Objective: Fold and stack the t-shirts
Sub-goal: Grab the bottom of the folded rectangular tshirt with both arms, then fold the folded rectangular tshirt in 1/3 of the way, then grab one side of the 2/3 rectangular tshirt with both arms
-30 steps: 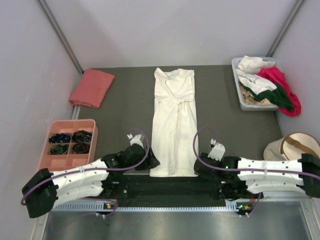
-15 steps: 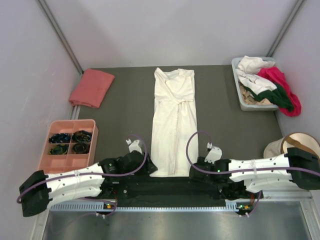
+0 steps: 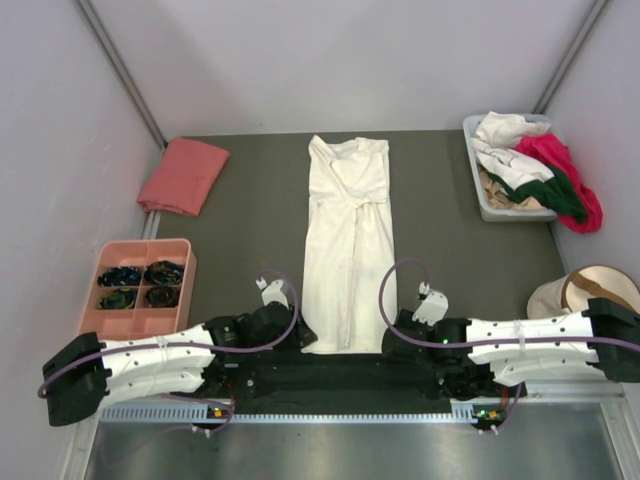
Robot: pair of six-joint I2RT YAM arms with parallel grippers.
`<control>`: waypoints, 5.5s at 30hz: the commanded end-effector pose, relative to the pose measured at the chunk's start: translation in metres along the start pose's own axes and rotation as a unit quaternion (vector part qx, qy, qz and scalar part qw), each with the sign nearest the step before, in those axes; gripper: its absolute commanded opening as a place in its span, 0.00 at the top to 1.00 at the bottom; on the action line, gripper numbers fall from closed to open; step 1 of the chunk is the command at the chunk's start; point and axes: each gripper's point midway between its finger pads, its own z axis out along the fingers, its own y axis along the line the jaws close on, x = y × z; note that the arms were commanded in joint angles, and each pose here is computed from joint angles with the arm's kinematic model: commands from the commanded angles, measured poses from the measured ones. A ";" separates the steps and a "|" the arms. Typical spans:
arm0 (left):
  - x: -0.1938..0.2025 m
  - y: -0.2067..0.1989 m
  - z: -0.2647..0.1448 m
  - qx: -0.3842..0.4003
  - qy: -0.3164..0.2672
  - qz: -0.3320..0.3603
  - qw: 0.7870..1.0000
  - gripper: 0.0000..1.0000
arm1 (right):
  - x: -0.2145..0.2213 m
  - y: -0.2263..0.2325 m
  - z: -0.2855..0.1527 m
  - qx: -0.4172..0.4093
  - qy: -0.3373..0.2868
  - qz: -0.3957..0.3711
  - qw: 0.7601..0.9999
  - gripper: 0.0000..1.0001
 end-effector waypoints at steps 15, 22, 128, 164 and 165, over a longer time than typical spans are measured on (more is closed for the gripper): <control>0.015 0.041 -0.009 -0.052 0.013 0.003 0.999 0.72 | 0.009 0.032 0.006 -0.033 0.003 -0.016 0.999 0.68; 0.016 0.039 -0.005 -0.048 0.013 0.002 0.999 0.93 | 0.009 0.028 0.007 -0.031 0.002 -0.009 0.999 0.87; -0.386 -0.030 0.123 -0.123 -0.282 0.100 0.946 0.88 | -0.364 0.089 0.153 -0.051 -0.181 0.004 0.982 0.60; -0.217 0.035 0.052 -0.122 -0.216 0.030 0.968 0.01 | -0.227 0.028 0.087 -0.101 -0.099 -0.020 0.990 0.44; -0.215 0.035 0.053 -0.120 -0.216 0.030 0.968 0.01 | -0.222 0.025 0.088 -0.099 -0.095 -0.020 0.990 0.44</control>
